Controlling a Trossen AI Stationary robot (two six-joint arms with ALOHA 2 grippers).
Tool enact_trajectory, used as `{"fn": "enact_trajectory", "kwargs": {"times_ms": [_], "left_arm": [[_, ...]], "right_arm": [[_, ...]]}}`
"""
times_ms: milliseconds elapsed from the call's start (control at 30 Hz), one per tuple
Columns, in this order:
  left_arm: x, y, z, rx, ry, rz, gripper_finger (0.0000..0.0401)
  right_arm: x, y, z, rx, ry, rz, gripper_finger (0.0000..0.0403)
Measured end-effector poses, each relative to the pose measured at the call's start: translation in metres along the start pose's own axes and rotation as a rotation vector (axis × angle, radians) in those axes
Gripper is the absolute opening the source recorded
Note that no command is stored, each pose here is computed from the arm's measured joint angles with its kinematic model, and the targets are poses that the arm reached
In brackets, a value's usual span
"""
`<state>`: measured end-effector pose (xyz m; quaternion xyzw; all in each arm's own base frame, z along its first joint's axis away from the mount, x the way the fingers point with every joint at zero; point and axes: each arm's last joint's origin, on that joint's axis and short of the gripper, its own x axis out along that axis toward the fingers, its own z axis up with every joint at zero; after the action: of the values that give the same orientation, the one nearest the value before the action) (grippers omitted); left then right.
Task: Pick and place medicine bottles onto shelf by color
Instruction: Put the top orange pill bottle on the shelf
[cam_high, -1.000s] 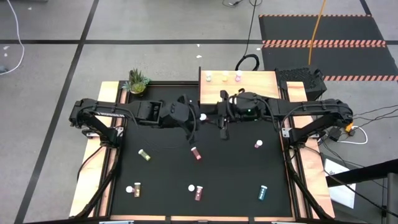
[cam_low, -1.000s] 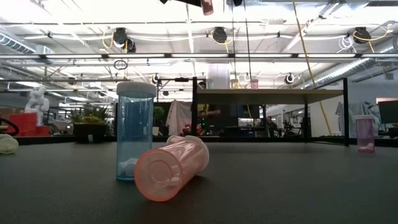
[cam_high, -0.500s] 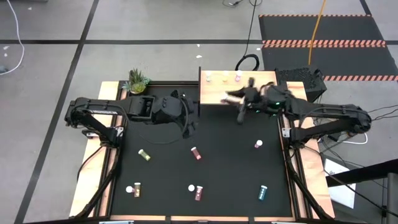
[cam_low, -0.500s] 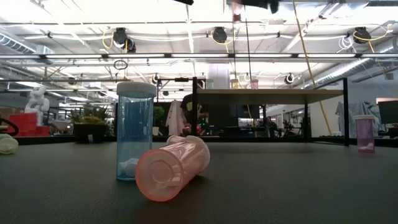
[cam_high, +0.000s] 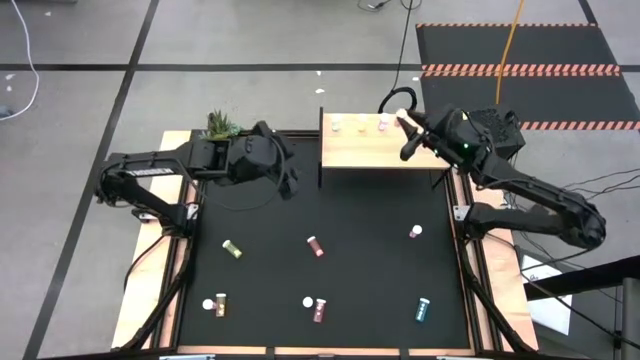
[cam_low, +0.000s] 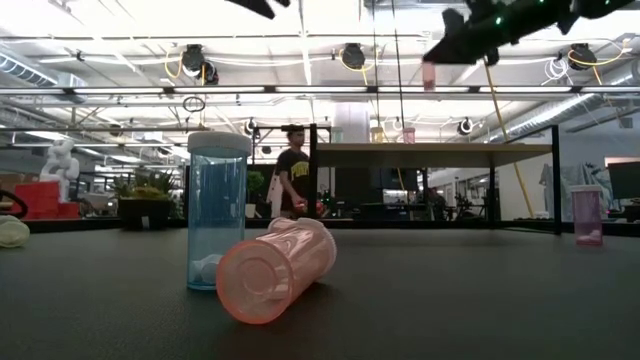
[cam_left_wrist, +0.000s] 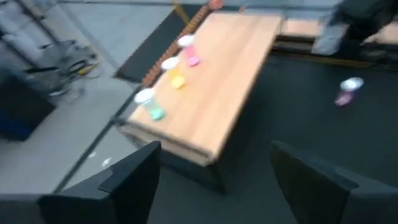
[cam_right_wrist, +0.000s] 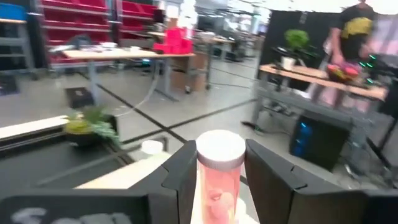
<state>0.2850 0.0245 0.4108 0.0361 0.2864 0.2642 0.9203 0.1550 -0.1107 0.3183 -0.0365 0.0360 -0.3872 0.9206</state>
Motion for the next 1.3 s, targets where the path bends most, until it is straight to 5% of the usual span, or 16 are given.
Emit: {"fn": "enact_trajectory", "kwargs": {"times_ms": [300,733,1300], "left_arm": [[0.005,0.053,0.002,0.082,0.014,0.168,0.0295],[0.020,0.153,0.014,0.113,-0.251,0.052,0.0296],[0.019,0.178,0.009,0.079,-0.269,0.093,0.0296]], "right_arm": [[0.016,-0.022,-0.038,0.160,-0.045,-0.146,0.0118],[0.015,-0.035,-0.061,0.180,0.003,-0.349,0.0118],[0.041,-0.038,-0.067,0.233,0.109,-0.441,0.0118]]}}
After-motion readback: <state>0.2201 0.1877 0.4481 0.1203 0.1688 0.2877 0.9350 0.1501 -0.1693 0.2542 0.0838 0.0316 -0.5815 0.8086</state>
